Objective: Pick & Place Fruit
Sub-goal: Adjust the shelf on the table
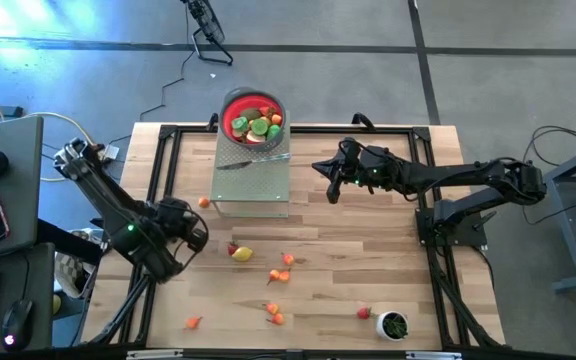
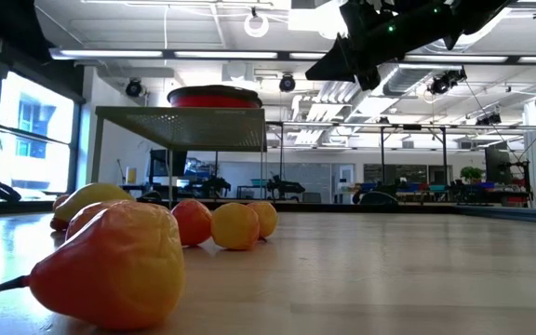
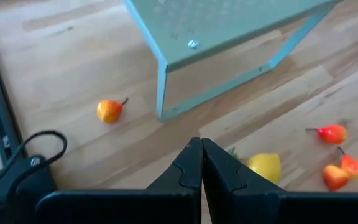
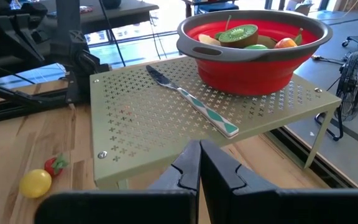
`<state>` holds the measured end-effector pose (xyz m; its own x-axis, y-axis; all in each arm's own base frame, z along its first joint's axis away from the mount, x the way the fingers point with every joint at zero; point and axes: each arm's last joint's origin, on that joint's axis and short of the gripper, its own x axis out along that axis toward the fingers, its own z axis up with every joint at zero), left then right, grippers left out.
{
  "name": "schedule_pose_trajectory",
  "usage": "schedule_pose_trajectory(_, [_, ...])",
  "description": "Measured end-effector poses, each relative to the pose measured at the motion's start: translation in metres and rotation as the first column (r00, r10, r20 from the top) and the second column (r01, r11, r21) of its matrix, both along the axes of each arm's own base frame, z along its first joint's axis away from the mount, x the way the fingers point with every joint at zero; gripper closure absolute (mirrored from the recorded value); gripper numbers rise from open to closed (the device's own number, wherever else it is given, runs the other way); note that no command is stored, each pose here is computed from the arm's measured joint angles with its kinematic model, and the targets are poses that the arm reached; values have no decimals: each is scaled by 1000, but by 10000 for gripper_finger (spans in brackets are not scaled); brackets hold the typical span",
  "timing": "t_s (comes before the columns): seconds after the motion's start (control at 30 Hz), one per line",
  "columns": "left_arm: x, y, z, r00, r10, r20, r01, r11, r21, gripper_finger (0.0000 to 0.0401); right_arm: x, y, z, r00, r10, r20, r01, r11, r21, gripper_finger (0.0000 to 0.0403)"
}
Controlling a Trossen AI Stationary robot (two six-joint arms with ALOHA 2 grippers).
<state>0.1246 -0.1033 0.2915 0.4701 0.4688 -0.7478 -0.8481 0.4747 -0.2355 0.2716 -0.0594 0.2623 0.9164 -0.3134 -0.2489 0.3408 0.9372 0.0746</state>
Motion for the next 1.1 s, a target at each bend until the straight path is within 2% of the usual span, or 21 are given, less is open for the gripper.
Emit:
schedule_pose_trajectory(0.13, [-4, 2, 2, 1000, -5, -31, 3, 998, -59, 401, 0, 0, 0, 1000, 0, 0, 0, 1000, 0, 400])
schedule_pose_trajectory(0.33, [-5, 3, 3, 994, -86, -71, 85, 996, -15, 401, 0, 0, 0, 1000, 0, 0, 0, 1000, 0, 400])
schedule_pose_trajectory(0.47, [-3, 6, 4, 999, -22, -25, 21, 1000, -18, 401, 0, 0, 0, 1000, 0, 0, 0, 1000, 0, 400])
schedule_pose_trajectory(0.67, [4, 25, 7, 997, 62, -53, -64, 997, -33, 401, 0, 0, 0, 1000, 0, -1, 0, 1000, 0, 400])
schedule_pose_trajectory(0.8, [9, 39, 10, 995, 34, -91, -34, 999, 6, 401, 0, 0, -2, 1000, 3, -17, -3, 1000, 4, 400])
schedule_pose_trajectory(0.93, [10, 49, 16, 998, 2, -56, -2, 1000, -4, 401, -1, 0, -4, 999, 7, -43, -6, 1000, 12, 400])
schedule_pose_trajectory(1.1, [13, 53, 22, 997, -73, -10, 73, 997, 14, 401, -1, 5, -6, 991, 122, -52, -118, 991, 67, 400])
